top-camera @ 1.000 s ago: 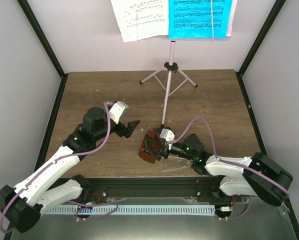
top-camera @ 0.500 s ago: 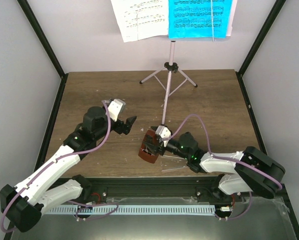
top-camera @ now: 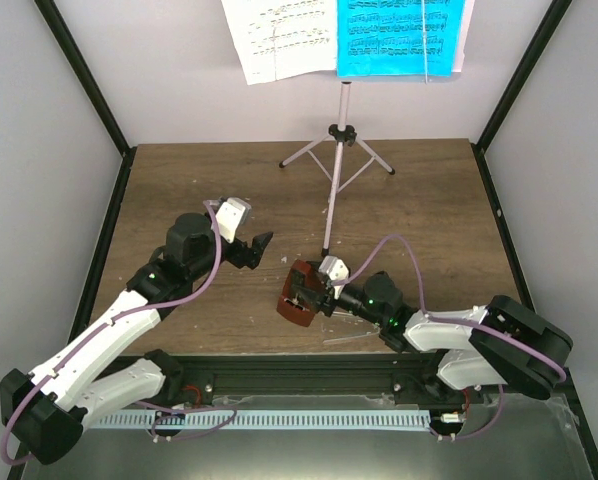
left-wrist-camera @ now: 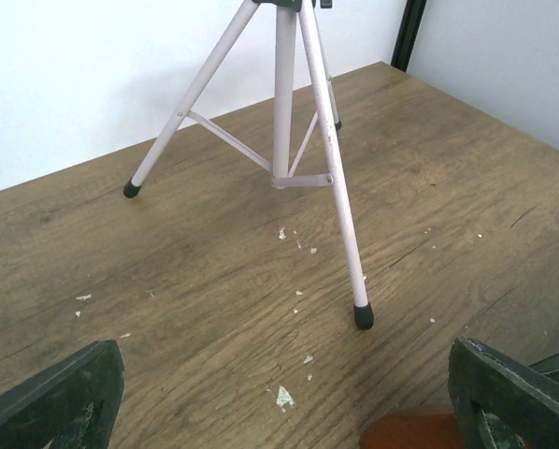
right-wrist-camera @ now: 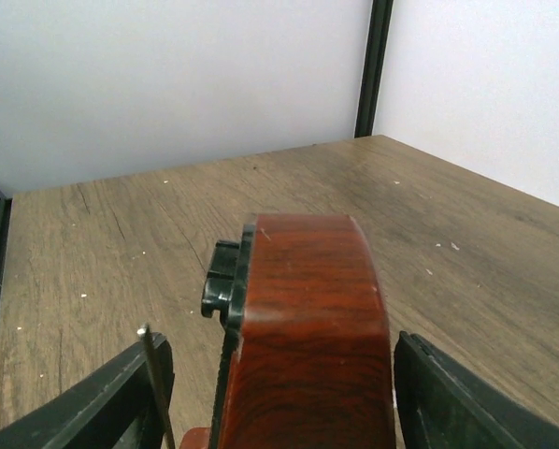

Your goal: Pack up the instrument practice props

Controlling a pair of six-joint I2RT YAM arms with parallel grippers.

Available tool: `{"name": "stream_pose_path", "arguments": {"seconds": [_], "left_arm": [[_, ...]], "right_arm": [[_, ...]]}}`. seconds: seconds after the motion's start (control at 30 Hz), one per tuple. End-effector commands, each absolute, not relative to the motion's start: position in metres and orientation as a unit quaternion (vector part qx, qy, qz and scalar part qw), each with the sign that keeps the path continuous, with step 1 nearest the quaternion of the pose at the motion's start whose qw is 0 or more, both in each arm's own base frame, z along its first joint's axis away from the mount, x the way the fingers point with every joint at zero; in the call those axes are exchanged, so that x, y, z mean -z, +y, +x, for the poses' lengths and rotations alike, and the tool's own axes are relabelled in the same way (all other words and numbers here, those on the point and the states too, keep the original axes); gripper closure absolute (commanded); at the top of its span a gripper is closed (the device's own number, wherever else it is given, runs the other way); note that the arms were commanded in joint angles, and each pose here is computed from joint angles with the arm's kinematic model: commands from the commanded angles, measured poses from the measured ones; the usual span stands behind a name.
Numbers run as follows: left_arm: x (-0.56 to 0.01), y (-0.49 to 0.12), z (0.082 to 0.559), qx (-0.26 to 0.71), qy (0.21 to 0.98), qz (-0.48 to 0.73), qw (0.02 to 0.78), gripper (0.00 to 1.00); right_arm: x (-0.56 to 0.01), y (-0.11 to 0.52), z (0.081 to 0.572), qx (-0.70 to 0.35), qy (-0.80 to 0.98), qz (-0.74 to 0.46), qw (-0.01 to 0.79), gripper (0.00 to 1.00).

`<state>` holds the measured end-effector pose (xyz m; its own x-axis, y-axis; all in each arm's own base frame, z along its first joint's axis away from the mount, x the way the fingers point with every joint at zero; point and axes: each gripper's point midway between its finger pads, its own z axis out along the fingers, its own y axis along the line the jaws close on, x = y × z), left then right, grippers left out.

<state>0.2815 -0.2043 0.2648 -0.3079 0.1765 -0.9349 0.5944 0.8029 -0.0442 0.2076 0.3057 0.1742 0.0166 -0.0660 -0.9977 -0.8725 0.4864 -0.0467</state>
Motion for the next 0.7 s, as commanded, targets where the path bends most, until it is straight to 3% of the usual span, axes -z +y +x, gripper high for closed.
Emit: {"name": "stream_pose_path", "arguments": {"seconds": [0.0, 0.67], "left_arm": [[-0.2678, -0.2029, 0.2828, 0.197, 0.783, 0.239, 0.540, 0.04], [-0.2673, -0.2047, 0.2816, 0.201, 0.782, 0.243, 0.537, 0.04]], "right_arm": [[-0.1924, 0.3068, 0.2058, -0.350, 0.597, -0.367, 0.622, 0.37], [-0.1903, 0.3101, 0.2133, -0.354, 0.608, -0.356, 0.615, 0.48]]}}
